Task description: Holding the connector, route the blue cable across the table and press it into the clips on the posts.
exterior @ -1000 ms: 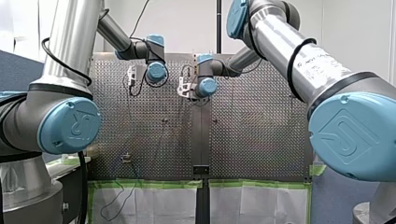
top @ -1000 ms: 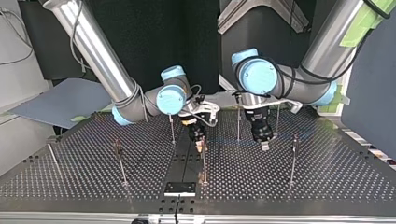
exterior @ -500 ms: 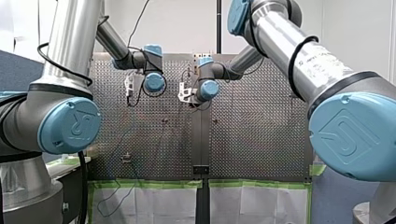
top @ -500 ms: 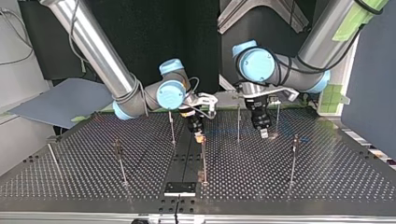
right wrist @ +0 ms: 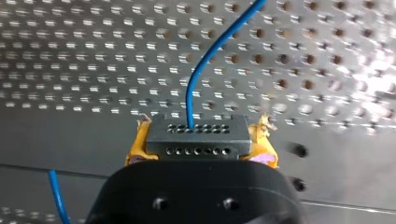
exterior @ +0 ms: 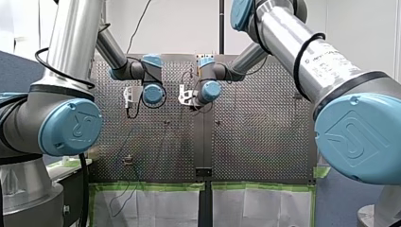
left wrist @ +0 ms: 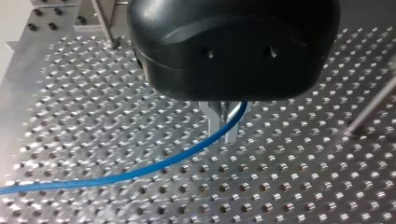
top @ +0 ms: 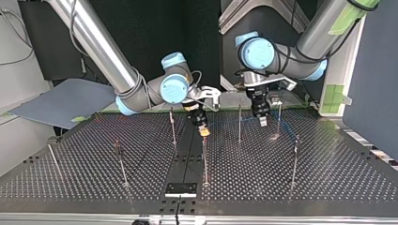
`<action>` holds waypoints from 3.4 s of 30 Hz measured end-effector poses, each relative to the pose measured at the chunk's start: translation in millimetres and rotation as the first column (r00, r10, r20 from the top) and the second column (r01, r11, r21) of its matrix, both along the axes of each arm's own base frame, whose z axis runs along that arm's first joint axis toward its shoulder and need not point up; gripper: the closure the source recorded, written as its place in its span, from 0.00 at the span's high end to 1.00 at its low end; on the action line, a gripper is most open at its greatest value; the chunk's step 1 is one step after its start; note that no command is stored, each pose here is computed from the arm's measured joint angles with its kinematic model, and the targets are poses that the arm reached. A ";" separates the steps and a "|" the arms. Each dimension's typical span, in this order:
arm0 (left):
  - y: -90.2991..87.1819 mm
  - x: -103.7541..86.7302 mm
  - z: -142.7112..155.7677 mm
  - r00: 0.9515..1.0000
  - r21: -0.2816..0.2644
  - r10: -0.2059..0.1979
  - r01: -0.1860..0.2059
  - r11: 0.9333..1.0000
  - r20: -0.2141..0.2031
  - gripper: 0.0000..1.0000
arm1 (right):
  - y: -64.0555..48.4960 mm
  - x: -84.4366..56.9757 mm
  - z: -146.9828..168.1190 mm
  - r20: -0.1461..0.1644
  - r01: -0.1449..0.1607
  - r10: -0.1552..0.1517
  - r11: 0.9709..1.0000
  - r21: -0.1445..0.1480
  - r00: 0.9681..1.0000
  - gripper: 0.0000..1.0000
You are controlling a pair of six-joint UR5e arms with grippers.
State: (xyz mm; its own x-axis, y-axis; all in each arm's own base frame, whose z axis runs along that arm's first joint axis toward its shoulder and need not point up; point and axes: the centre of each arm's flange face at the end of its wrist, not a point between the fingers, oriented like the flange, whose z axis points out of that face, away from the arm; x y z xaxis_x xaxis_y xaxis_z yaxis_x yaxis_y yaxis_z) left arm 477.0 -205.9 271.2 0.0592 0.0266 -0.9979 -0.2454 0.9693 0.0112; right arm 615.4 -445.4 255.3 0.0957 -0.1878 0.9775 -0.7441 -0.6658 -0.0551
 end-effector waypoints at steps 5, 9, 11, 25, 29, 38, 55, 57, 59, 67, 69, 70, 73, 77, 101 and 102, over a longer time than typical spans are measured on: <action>1.9 -11.9 -21.2 0.999 -0.003 -0.006 0.005 1.000 -0.032 0.00 | 11.3 -2.4 -17.0 -0.034 -0.010 0.010 1.000 0.019 0.999 0.00; 2.8 -20.9 -45.6 0.997 0.004 -0.012 0.013 1.000 -0.080 0.00 | 20.6 -6.1 -32.5 -0.068 -0.018 0.020 0.999 0.035 0.997 0.00; 3.0 -25.5 -59.7 0.994 0.006 -0.017 0.017 1.000 -0.105 0.00 | 23.3 -7.5 -37.3 -0.081 -0.021 0.024 0.999 0.038 0.996 0.00; 10.2 -62.4 -120.3 0.974 0.003 -0.057 0.059 0.998 -0.218 0.00 | 34.5 -16.8 -60.9 -0.150 -0.040 0.047 0.998 0.050 0.988 0.00; 12.1 -60.6 -121.1 0.976 -0.006 -0.070 0.070 0.998 -0.206 0.00 | 35.4 -19.7 -65.9 -0.160 -0.042 0.050 0.998 0.056 0.986 0.00; 11.8 -46.4 -115.0 0.983 -0.051 -0.120 0.114 0.992 -0.140 0.00 | 27.6 -26.8 -68.4 -0.160 -0.026 0.035 0.998 0.062 0.986 0.00; 6.4 -17.7 -135.6 0.977 -0.087 -0.184 0.175 0.981 -0.109 0.00 | 9.0 -39.4 -70.0 -0.157 0.007 0.003 0.998 0.060 0.988 0.00; 6.5 -14.6 -134.0 0.977 -0.088 -0.185 0.177 0.980 -0.103 0.00 | 6.7 -40.5 -70.0 -0.154 0.010 -0.001 0.998 0.058 0.988 0.00; 6.8 -10.7 -131.6 0.978 -0.088 -0.187 0.179 0.980 -0.095 0.00 | 4.7 -41.3 -70.0 -0.150 0.013 -0.005 0.998 0.055 0.989 0.00; 8.2 3.0 -134.6 0.977 -0.091 -0.193 0.184 0.979 -0.096 0.00 | -3.4 -45.9 -70.0 -0.143 0.026 -0.018 0.998 0.050 0.990 0.00; 8.6 5.3 -139.7 0.976 -0.093 -0.190 0.181 0.979 -0.101 0.00 | -4.4 -46.6 -69.9 -0.143 0.026 -0.018 0.998 0.049 0.990 0.00; 8.8 7.2 -142.7 0.977 -0.096 -0.189 0.179 0.979 -0.101 0.00 | -4.6 -46.6 -69.9 -0.143 0.025 -0.018 0.998 0.049 0.990 0.00; 10.2 15.2 -146.6 0.979 -0.103 -0.182 0.172 0.980 -0.096 0.00 | -5.1 -46.9 -69.8 -0.143 0.023 -0.016 0.999 0.048 0.990 0.00; 14.8 26.0 -144.1 0.982 -0.106 -0.170 0.161 0.981 -0.086 0.00 | -8.6 -49.4 -69.5 -0.144 0.029 -0.022 0.998 0.046 0.989 0.00; 35.7 66.5 -119.5 0.985 -0.104 -0.164 0.158 0.982 -0.045 0.00 | -35.8 -40.5 -28.3 -0.079 0.040 -0.042 0.999 -0.015 0.996 0.00; 36.5 67.7 -118.6 0.986 -0.103 -0.164 0.158 0.982 -0.044 0.00 | -37.9 -40.0 -24.9 -0.074 0.042 -0.044 0.999 -0.021 0.996 0.00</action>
